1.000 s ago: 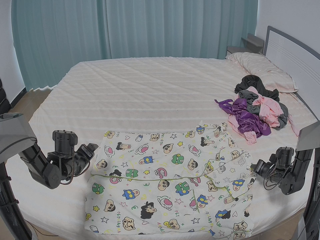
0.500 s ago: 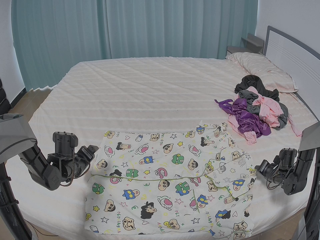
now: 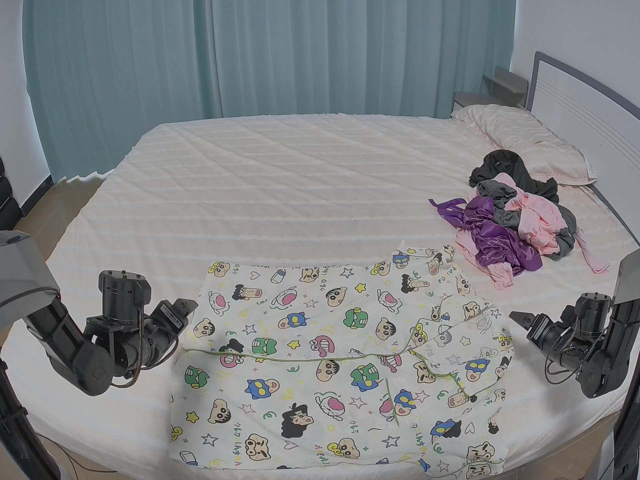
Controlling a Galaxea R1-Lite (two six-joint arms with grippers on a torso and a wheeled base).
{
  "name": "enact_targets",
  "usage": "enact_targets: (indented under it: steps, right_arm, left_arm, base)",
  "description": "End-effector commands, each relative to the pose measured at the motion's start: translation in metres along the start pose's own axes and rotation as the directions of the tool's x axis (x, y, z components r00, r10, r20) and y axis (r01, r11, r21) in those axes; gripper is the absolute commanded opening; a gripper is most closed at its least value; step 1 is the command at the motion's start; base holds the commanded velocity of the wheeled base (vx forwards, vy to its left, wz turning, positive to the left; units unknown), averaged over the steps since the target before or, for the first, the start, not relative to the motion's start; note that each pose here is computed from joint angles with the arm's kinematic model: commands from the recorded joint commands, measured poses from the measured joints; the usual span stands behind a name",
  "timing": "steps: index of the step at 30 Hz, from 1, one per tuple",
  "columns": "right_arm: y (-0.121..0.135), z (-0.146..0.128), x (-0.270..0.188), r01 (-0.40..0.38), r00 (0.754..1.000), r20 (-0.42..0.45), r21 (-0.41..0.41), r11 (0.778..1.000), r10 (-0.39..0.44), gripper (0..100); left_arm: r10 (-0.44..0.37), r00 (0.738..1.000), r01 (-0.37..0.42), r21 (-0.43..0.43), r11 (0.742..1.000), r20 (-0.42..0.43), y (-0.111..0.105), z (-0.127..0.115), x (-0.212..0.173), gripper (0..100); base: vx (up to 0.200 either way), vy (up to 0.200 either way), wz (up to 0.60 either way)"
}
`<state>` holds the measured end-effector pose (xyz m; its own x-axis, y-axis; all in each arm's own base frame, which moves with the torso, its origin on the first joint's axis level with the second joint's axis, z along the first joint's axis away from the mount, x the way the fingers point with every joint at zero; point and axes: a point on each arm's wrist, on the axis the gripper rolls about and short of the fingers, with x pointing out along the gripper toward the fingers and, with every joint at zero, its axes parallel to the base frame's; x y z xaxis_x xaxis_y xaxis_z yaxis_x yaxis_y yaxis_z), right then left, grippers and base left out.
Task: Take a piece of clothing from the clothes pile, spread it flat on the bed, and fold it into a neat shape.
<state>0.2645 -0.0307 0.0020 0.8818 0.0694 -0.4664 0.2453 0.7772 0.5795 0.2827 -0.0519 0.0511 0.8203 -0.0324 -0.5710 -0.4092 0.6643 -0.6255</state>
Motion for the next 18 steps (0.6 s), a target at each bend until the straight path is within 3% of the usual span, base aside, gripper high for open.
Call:
enact_targets:
  steps: [1,7,12,18]
  right_arm:
    - [0.017,0.003,-0.018,-0.054,0.998,0.03,-0.026,0.998,0.055,100]
    - [0.027,-0.008,-0.031,-0.055,0.998,0.006,-0.039,0.998,0.055,100]
    - [0.037,-0.025,-0.057,-0.076,0.995,-0.06,0.006,0.997,0.077,100]
    - [0.041,-0.034,-0.061,0.023,0.998,-0.054,0.067,0.997,-0.019,100]
  left_arm:
    - [-0.031,0.999,0.031,0.013,0.999,-0.021,-0.004,-0.009,-0.019,100]
    - [-0.006,0.998,0.005,-0.001,1.0,-0.07,0.004,-0.023,-0.025,100]
    - [0.022,0.993,-0.024,-0.018,1.0,-0.113,0.012,-0.036,-0.034,100]
    - [0.033,0.986,-0.038,-0.031,0.999,-0.162,0.023,-0.049,-0.058,100]
  base:
    - [0.0,0.0,0.0]
    - [0.0,0.0,0.0]
    - [0.0,0.0,0.0]
    - [-0.2,0.0,0.0]
